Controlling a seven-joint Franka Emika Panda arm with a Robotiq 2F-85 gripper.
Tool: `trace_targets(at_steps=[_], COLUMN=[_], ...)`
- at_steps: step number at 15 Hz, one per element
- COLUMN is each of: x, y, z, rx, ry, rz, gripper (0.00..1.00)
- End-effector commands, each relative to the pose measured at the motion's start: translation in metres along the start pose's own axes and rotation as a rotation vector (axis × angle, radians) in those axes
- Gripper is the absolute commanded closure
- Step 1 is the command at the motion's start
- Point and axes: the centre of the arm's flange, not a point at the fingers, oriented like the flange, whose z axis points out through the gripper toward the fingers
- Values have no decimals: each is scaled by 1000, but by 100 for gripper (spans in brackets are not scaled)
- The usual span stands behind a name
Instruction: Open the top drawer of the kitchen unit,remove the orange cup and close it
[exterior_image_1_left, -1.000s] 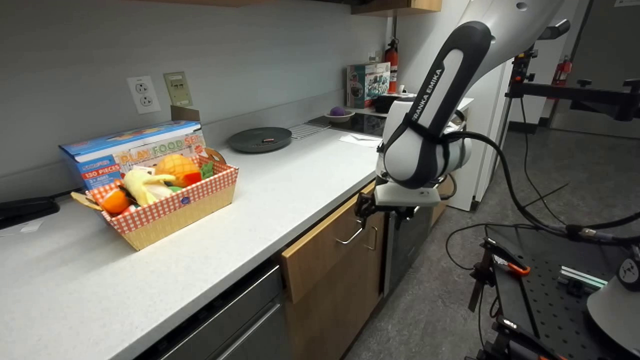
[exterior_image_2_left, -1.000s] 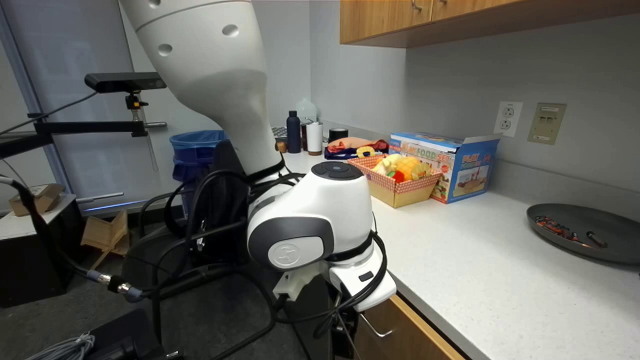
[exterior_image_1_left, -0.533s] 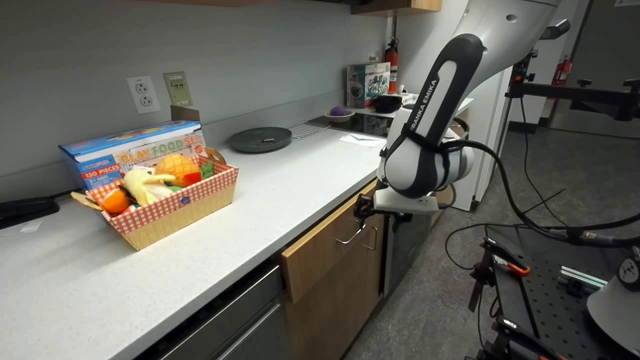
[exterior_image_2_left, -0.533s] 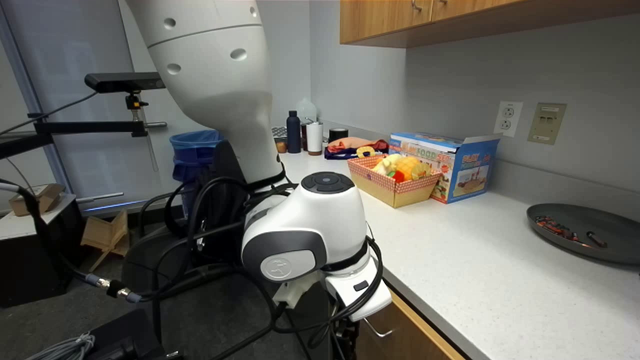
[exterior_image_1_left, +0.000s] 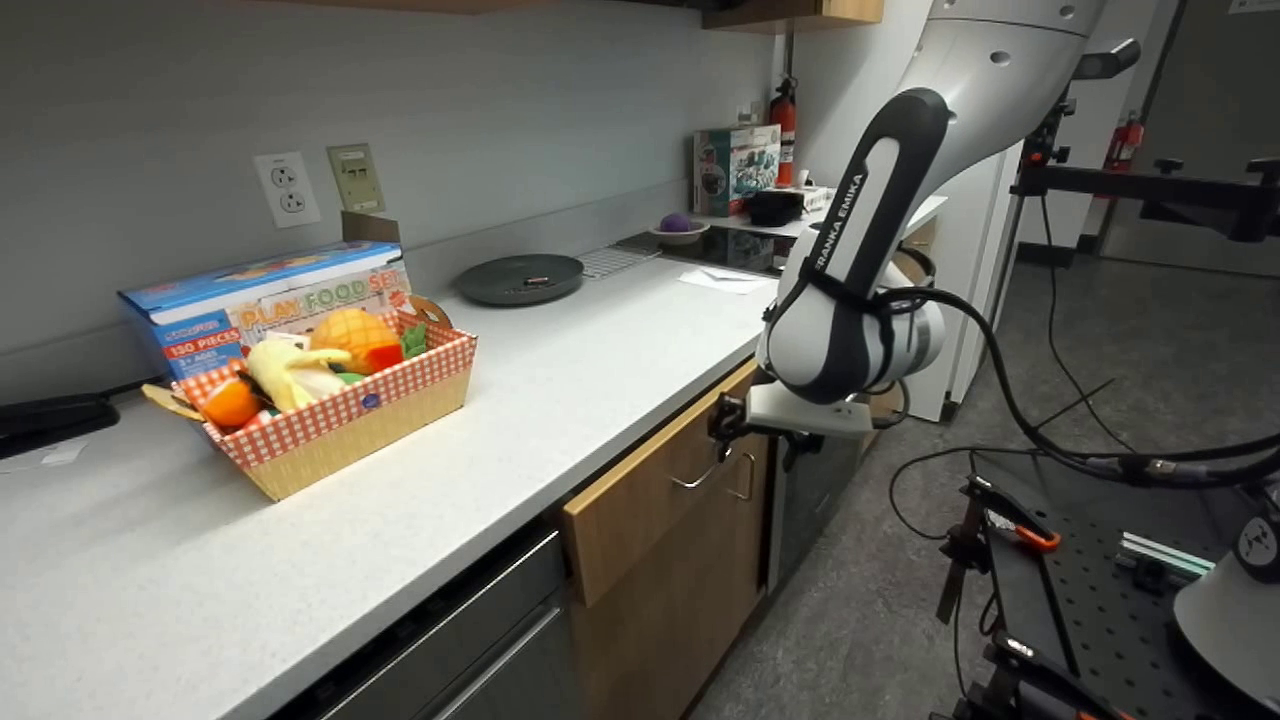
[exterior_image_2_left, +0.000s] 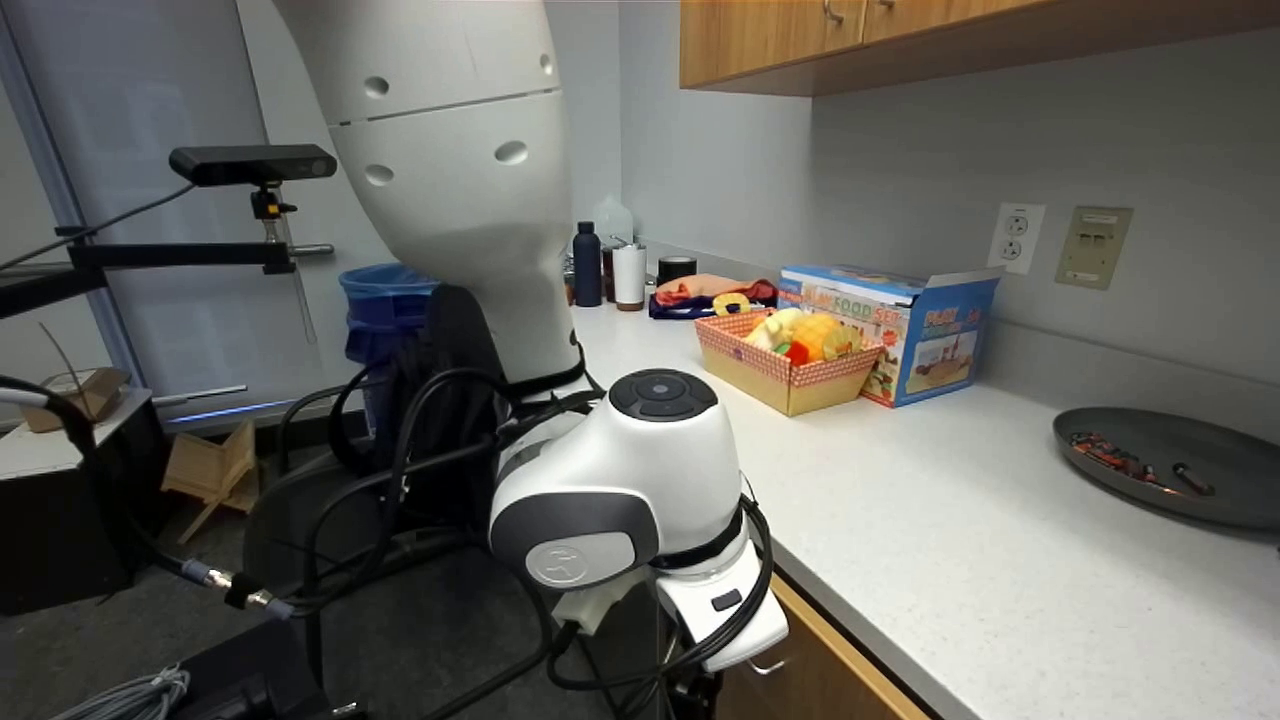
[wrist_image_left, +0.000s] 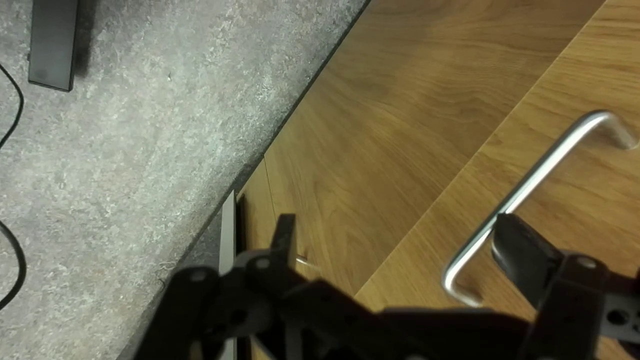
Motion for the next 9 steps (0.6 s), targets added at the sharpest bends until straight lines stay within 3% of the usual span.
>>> trace_targets(at_steps=[1, 9], x=[6, 8], y=[-2, -8], z=[15, 20], rx=[30, 45], ry=[8, 4], rz=[32, 50], gripper=[0, 0])
